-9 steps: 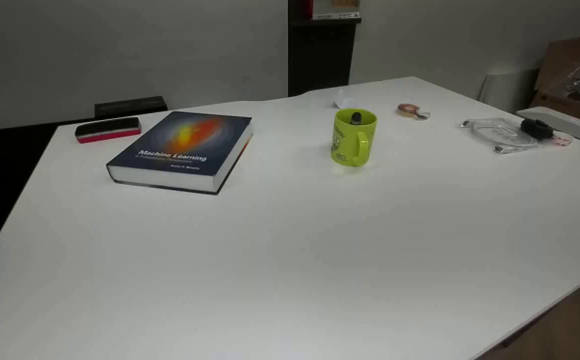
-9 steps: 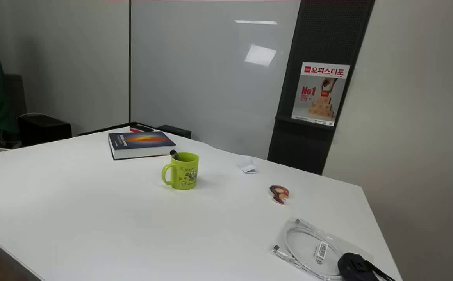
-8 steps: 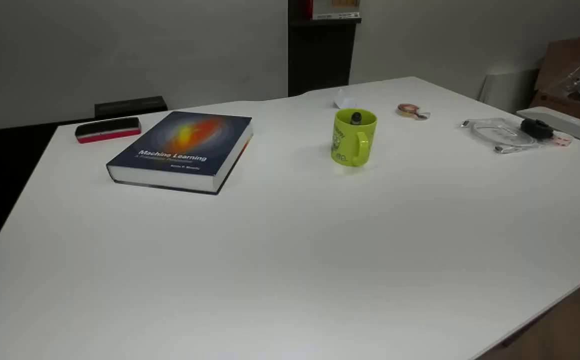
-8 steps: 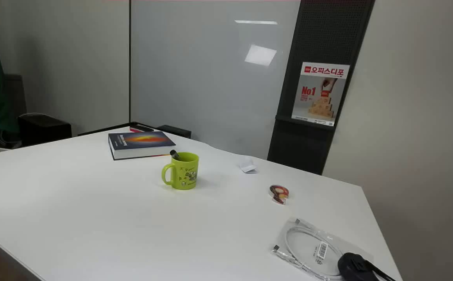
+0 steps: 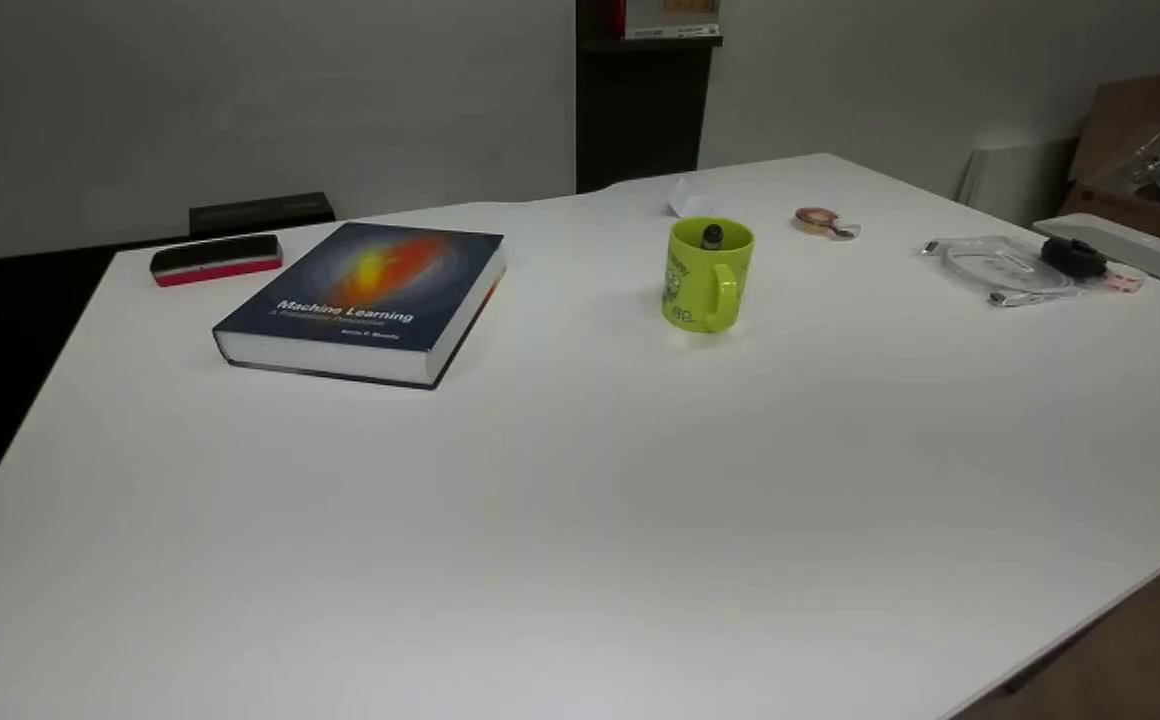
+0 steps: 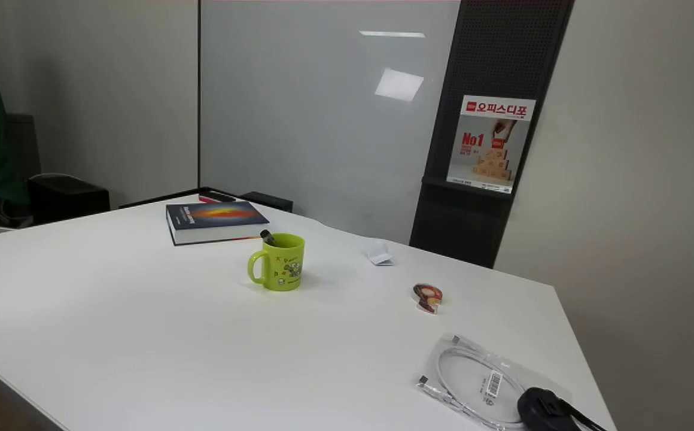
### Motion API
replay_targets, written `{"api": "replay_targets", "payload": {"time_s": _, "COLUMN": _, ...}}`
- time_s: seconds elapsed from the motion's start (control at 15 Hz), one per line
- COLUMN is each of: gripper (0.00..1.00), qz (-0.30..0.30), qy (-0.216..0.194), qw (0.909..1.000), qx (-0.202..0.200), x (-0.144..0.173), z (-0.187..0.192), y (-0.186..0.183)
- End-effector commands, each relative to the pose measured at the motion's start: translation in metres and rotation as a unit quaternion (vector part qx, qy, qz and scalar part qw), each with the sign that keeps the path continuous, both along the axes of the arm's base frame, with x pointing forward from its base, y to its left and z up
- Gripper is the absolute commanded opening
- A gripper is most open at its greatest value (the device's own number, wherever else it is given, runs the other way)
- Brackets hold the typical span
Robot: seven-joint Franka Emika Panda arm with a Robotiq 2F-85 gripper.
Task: Pick up the pen from the cup and put it on the table.
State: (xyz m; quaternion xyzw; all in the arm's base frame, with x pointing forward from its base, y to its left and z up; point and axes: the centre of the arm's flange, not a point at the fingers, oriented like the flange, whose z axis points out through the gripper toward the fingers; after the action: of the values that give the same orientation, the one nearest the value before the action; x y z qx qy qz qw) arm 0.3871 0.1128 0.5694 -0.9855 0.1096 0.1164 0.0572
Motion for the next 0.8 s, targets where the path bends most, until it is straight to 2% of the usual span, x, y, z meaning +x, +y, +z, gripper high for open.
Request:
{"api": "replay_targets", "payload": {"time_s": 0.0, "gripper": 1.0, "qz": 0.0, "qy": 0.0, "qw": 1.0, "qx": 0.0, "x": 0.0, "z": 0.0, "y": 0.0}}
{"api": "replay_targets", "payload": {"time_s": 0.07, "gripper": 1.0, "qz": 0.0, "qy": -0.008, "qw": 1.0, "qx": -0.002, "x": 0.003, "z": 0.0, "y": -0.003}}
{"api": "replay_targets", "payload": {"time_s": 0.27, "gripper": 1.0, "qz": -0.016, "qy": -0.049, "qw": 0.9978, "qx": -0.04, "x": 0.026, "z": 0.003, "y": -0.026}}
{"api": "replay_targets", "payload": {"time_s": 0.53, "gripper": 1.0, "qz": -0.043, "qy": -0.105, "qw": 0.9892, "qx": -0.092, "x": 0.08, "z": 0.003, "y": -0.064}}
{"api": "replay_targets", "payload": {"time_s": 0.73, "gripper": 1.0, "qz": -0.07, "qy": -0.125, "qw": 0.9845, "qx": -0.101, "x": 0.125, "z": -0.014, "y": -0.08}}
